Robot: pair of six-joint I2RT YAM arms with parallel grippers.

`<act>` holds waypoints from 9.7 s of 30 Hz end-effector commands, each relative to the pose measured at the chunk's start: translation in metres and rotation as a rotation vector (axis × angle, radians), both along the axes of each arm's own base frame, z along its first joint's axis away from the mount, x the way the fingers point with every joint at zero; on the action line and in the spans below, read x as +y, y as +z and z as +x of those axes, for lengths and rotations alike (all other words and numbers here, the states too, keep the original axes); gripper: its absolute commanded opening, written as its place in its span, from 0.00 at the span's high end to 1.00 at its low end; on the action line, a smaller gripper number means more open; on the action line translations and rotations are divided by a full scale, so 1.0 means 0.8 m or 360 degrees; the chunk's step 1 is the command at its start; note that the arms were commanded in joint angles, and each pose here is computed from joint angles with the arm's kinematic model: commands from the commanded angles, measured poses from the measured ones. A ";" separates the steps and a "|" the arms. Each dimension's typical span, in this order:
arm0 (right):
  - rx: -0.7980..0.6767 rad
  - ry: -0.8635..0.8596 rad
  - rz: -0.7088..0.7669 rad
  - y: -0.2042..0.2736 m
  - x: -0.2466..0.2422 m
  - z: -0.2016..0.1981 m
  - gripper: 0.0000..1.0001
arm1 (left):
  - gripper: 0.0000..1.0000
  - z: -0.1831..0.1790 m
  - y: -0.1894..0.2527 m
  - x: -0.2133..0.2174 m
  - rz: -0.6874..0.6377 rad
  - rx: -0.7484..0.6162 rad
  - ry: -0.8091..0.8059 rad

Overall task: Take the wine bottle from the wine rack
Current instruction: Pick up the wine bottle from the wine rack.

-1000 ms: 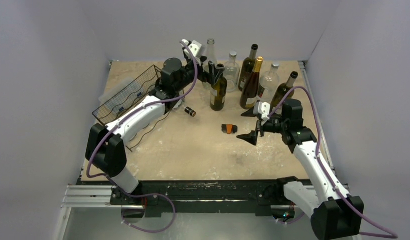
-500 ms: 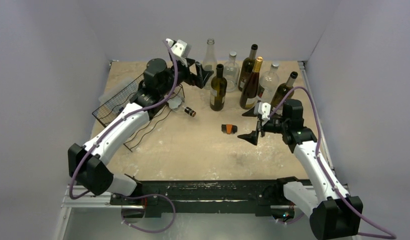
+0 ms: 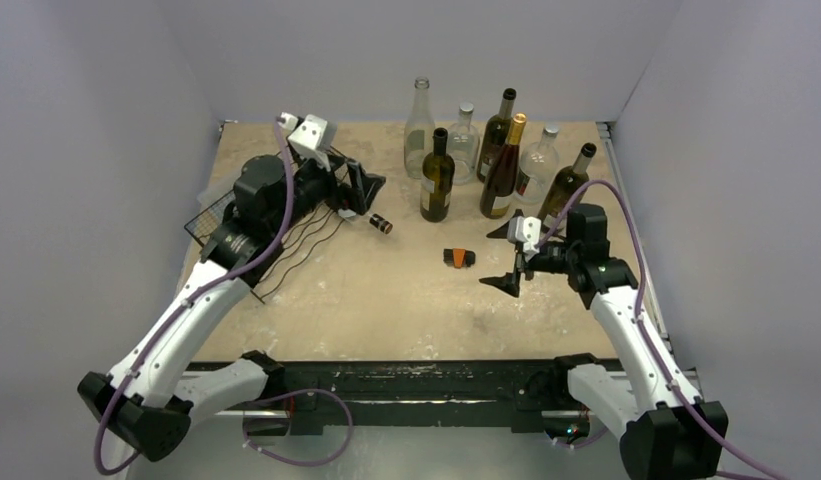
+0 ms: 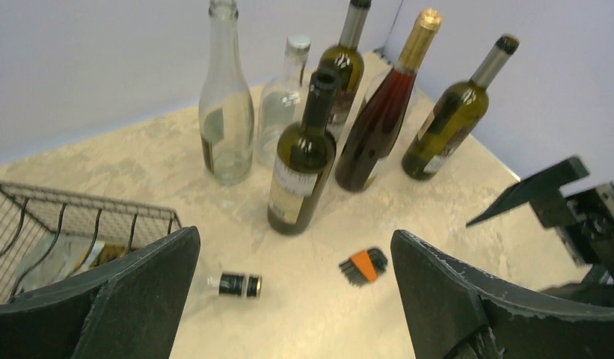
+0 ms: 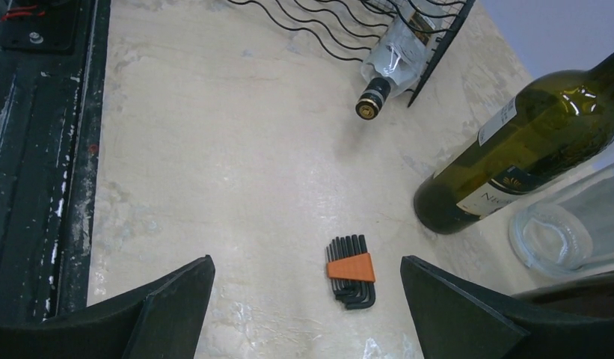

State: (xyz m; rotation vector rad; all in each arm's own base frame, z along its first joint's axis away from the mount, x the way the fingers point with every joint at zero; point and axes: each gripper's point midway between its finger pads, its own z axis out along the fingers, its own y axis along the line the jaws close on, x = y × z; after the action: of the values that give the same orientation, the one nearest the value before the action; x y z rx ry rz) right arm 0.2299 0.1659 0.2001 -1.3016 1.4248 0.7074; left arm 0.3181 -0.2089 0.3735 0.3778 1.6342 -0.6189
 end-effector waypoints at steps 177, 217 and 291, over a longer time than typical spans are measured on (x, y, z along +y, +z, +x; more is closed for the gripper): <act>0.0184 -0.0273 -0.0497 -0.037 0.163 0.028 1.00 | 0.12 -0.134 -0.108 0.058 0.0307 -0.0280 -0.0248; 0.0397 0.0136 -0.0492 -0.054 0.079 -0.044 1.00 | 0.00 -0.153 -0.234 -0.125 0.0819 -0.0672 -0.0511; 0.0059 0.0372 -0.0199 0.111 0.058 -0.099 0.02 | 1.00 -0.174 -0.202 -0.158 0.0057 -0.0432 -0.0467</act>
State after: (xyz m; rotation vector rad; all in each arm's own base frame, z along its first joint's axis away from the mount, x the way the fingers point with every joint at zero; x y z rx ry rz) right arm 0.1742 0.2128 0.2592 -1.5554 1.4913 0.7527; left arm 0.1897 -0.3164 0.1409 0.9095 1.5030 -0.4529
